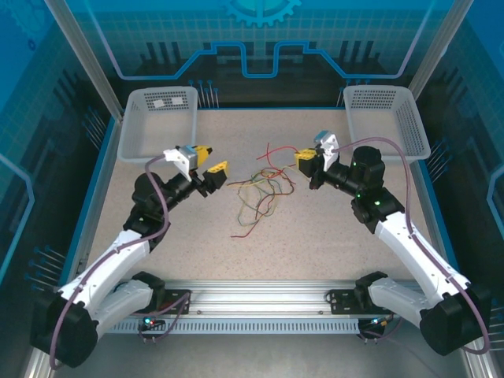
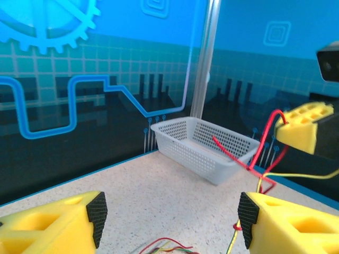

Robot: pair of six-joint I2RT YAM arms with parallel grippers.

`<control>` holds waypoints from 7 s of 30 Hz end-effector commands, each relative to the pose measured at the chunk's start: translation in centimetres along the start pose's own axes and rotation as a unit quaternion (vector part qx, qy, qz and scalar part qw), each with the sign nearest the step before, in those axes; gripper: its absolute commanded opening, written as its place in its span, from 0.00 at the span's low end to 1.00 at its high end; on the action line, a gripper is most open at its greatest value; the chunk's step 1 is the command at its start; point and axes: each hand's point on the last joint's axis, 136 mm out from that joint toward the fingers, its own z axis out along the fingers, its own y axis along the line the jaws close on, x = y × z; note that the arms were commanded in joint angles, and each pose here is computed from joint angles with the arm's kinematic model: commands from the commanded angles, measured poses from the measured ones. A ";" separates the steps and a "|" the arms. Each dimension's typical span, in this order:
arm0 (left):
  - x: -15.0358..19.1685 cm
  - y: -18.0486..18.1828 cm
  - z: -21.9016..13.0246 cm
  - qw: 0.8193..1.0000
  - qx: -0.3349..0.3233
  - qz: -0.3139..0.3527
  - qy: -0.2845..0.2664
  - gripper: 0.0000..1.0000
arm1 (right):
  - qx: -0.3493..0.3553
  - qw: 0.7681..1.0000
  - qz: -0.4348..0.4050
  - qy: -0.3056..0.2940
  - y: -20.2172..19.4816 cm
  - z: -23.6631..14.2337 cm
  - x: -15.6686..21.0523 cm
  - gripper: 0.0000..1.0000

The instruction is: Untangle the cables

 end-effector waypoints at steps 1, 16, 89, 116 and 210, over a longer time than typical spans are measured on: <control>-2.6 0.1 -0.6 0.999 0.010 -0.038 -0.011 0.69 | -0.019 0.999 -0.032 -0.024 1.1 -0.8 -2.1 0.00; 0.8 -3.8 3.4 0.981 0.177 -0.043 0.070 0.76 | -0.060 0.995 -0.039 -0.062 2.9 -1.6 -4.1 0.00; 2.5 -6.7 10.9 0.972 0.221 -0.073 0.004 0.65 | -0.057 0.995 -0.031 -0.078 4.0 -1.7 -3.1 0.00; -0.3 -5.6 11.4 0.975 0.169 -0.146 0.000 0.00 | 0.056 0.997 0.014 -0.060 -0.8 0.4 -5.2 0.60; -1.7 14.1 -3.8 0.913 -0.321 -0.251 -0.023 0.00 | 0.225 0.972 0.026 0.069 -7.9 -1.1 4.3 0.00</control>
